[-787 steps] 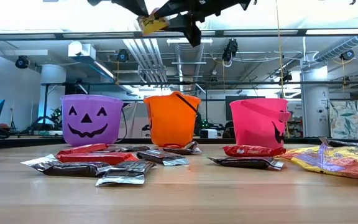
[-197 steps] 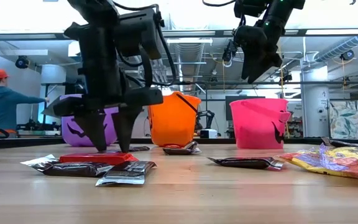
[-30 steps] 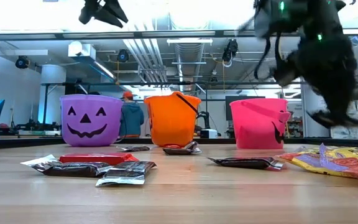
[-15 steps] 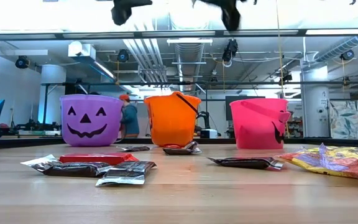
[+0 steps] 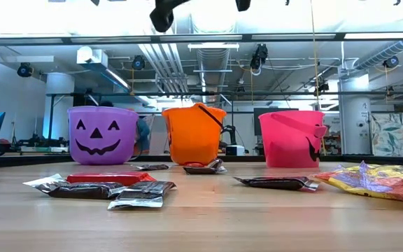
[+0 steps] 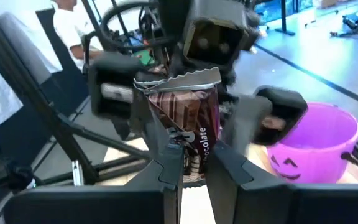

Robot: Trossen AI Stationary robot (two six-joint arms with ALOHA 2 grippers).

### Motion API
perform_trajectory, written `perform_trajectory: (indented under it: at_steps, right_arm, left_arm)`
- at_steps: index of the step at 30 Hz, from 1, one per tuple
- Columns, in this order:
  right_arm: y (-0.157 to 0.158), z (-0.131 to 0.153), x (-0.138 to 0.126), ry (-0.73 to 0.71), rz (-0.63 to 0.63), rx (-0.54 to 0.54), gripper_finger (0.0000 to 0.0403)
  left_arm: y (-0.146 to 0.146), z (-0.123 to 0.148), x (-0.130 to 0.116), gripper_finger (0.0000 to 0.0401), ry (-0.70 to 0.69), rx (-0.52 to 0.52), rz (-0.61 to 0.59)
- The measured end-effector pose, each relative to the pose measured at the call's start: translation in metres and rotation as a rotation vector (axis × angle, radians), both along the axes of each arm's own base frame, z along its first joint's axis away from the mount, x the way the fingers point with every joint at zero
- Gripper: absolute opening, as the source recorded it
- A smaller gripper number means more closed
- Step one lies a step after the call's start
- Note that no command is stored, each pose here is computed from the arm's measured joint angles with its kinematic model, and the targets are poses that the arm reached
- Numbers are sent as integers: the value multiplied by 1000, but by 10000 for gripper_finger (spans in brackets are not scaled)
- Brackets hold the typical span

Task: Sort candy by brand, put in halloween buckets
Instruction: Put the black candy into the violet bucket

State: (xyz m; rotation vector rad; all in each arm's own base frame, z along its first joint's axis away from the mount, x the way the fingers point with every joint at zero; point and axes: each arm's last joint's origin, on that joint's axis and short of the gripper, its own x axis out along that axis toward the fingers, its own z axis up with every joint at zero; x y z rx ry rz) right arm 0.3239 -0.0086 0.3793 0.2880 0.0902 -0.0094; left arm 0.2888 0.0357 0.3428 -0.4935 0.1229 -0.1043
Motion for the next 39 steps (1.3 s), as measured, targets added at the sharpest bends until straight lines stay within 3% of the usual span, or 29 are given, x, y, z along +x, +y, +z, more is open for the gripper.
perform_trajectory:
  at_steps: [3, 7, 12, 16, 23, 31, 39]
  right_arm:
    - [-1, 1, 3, -1, -1, -1, 41]
    - [-1, 0, 6, -1, 41, -2, 41]
    - [-1, -1, 7, 2, 45, -4, 40]
    - [-2, -1, 7, 3, 43, -4, 40]
    - [-2, -1, 7, 8, 45, -7, 40]
    - [-5, -1, 7, 9, 24, 49, 77]
    - [-15, 8, 3, 84, -19, 91, 144]
  left_arm:
    - [0, 1, 4, 218, -20, 2, -11]
    - [-5, 7, 7, 234, -98, 15, -164]
    - [-4, 10, 7, 230, -114, 7, -126]
    - [-4, 9, 7, 197, -102, 7, -107]
    - [-3, 7, 6, 67, -77, 17, -101]
    - [-3, 7, 6, 31, -77, 16, -101]
    - [3, 6, 5, 44, -72, 22, -73]
